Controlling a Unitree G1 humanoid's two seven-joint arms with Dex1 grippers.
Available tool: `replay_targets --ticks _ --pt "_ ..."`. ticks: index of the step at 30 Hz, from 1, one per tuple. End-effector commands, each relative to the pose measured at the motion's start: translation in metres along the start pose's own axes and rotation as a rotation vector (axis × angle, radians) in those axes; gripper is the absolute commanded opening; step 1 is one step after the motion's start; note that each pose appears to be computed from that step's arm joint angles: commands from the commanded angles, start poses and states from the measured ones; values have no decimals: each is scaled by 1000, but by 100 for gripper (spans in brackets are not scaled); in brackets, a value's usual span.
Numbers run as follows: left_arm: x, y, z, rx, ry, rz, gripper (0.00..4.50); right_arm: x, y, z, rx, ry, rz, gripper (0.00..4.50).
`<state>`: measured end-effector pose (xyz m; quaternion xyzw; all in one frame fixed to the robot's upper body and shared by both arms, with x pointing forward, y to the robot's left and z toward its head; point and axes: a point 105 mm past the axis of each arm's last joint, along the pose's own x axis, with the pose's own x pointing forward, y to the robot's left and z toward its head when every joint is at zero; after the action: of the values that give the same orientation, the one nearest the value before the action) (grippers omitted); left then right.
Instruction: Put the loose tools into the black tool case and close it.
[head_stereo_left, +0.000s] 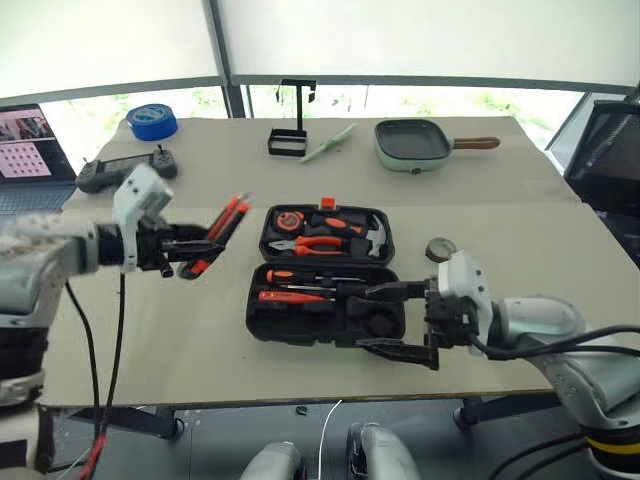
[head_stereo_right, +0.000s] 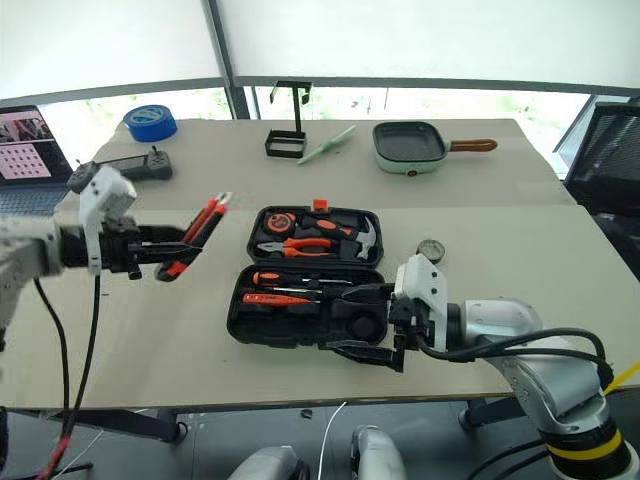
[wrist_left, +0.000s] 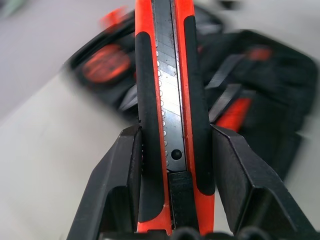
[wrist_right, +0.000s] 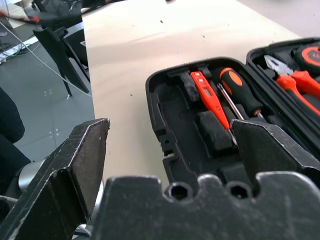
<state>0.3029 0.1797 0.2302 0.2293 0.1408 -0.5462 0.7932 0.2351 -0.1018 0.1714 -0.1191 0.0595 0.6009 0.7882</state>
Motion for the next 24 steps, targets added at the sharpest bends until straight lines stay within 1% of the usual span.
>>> replay_targets --ticks 1,4,7,9,11,15,19,23,24 --pt "33 -2 -4 144 106 -140 160 -5 0 8 -48 -10 -41 450" --pt "64 -17 0 253 137 -299 160 -4 -1 7 -56 -5 -66 450" --pt "82 -30 -4 320 194 -424 160 -5 0 7 -52 -10 -86 450" --pt "90 -36 -7 335 223 -476 160 -6 1 7 -46 -14 -100 450" --pt "97 -39 -9 319 234 -501 160 -8 2 6 -39 -14 -119 450" --pt "106 -40 -22 280 284 -518 160 -8 5 2 -34 -13 -136 450" --pt "109 -45 -26 229 302 -561 160 -6 7 2 -34 -18 -153 450" --pt "114 -43 -29 210 321 -546 160 -7 6 1 -35 -18 -166 450" --pt "114 -47 -26 179 304 -566 210 -7 5 0 -36 -16 -170 450"
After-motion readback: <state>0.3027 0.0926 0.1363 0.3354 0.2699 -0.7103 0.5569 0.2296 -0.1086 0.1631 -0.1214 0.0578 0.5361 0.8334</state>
